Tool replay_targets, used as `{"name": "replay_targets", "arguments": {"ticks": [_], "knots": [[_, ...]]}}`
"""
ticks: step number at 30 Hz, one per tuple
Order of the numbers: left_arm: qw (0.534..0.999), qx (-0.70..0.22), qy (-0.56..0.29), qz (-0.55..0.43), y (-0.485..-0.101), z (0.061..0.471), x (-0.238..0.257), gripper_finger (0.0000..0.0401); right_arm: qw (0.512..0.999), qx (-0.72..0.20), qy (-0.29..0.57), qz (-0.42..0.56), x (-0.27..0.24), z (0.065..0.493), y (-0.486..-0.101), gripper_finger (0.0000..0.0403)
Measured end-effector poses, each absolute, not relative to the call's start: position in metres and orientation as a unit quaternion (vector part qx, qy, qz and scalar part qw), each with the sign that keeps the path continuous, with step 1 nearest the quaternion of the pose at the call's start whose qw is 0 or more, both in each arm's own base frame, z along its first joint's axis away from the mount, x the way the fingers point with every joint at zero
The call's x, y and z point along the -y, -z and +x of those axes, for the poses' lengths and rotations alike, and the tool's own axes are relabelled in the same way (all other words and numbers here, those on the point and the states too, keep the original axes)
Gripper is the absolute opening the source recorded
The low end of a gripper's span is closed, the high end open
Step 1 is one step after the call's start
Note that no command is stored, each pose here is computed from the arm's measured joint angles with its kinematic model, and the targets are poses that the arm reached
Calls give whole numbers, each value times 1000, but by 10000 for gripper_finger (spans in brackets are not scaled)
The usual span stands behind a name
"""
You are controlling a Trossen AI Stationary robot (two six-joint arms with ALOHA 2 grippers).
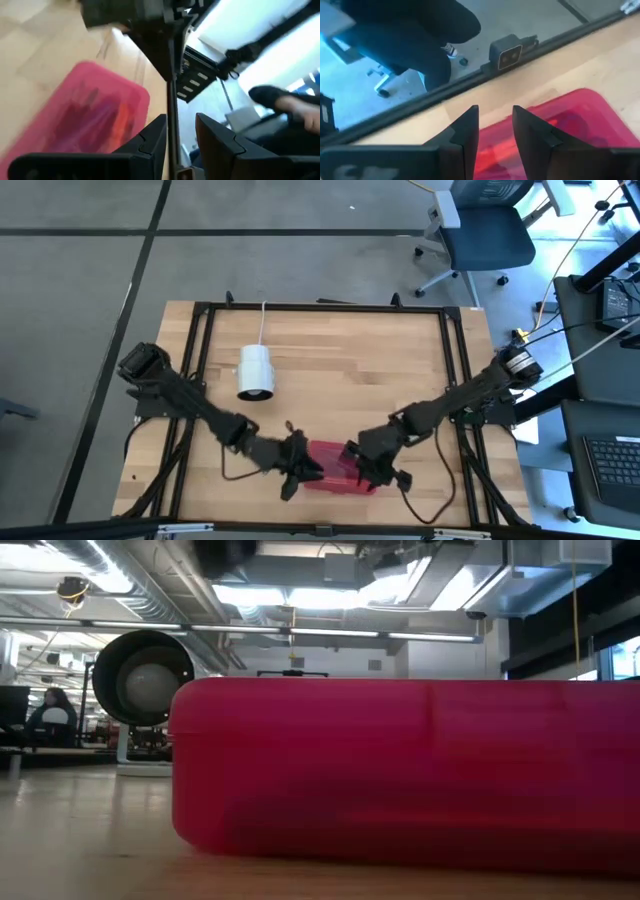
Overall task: Pick & place school supplies into a supply box
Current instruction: Return to Home Position
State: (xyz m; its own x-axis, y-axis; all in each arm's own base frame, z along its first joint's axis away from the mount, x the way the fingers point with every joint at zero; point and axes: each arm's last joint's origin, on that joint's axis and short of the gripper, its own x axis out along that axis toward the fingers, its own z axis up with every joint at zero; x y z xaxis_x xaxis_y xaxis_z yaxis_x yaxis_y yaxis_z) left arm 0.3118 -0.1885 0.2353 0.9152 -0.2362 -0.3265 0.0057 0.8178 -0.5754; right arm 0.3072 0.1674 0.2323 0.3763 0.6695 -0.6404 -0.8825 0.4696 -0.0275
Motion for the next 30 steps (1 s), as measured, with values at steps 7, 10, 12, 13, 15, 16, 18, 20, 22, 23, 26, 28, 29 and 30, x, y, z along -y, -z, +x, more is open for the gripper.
{"name": "replay_targets", "arguments": {"ticks": [7, 10, 12, 13, 15, 16, 18, 20, 22, 23, 26, 28, 29, 30], "knots": [[937, -138, 230, -225, -250, 330, 142, 98, 820, -318, -457, -132, -199, 282, -239, 123], [936, -114, 261, -209, -252, 321, 126, 98, 835, -310, -445, -98, -201, 269, -229, 123], [939, -101, 261, -200, -250, 309, 118, 98, 848, -297, -435, -60, -195, 255, -223, 123], [940, -91, 262, -197, -249, 302, 115, 98, 857, -287, -425, -43, -191, 248, -222, 123], [943, -67, 265, -189, -248, 284, 109, 98, 882, -262, -392, -19, -183, 232, -223, 123], [945, -49, 266, -181, -249, 274, 105, 98, 893, -251, -374, -11, -179, 223, -223, 123], [949, -14, 268, -167, -247, 254, 98, 98, 914, -223, -339, 6, -172, 208, -226, 123], [953, 14, 256, -158, -243, 237, 88, 98, 930, -203, -307, 21, -166, 191, -227, 123], [959, 24, 235, -159, -236, 223, 75, 98, 943, -184, -276, 39, -160, 179, -230, 123], [961, 27, 225, -158, -233, 218, 69, 98, 947, -178, -263, 47, -157, 173, -230, 123], [964, 31, 212, -157, -223, 204, 52, 98, 959, -160, -224, 60, -151, 159, -230, 123], [962, 42, 219, -155, -221, 198, 42, 98, 965, -154, -203, 62, -147, 151, -227, 123], [961, 43, 225, -154, -220, 195, 38, 98, 968, -150, -192, 67, -145, 149, -226, 123], [960, 44, 232, -151, -219, 193, 35, 98, 970, -146, -180, 69, -144, 147, -225, 123]]}}
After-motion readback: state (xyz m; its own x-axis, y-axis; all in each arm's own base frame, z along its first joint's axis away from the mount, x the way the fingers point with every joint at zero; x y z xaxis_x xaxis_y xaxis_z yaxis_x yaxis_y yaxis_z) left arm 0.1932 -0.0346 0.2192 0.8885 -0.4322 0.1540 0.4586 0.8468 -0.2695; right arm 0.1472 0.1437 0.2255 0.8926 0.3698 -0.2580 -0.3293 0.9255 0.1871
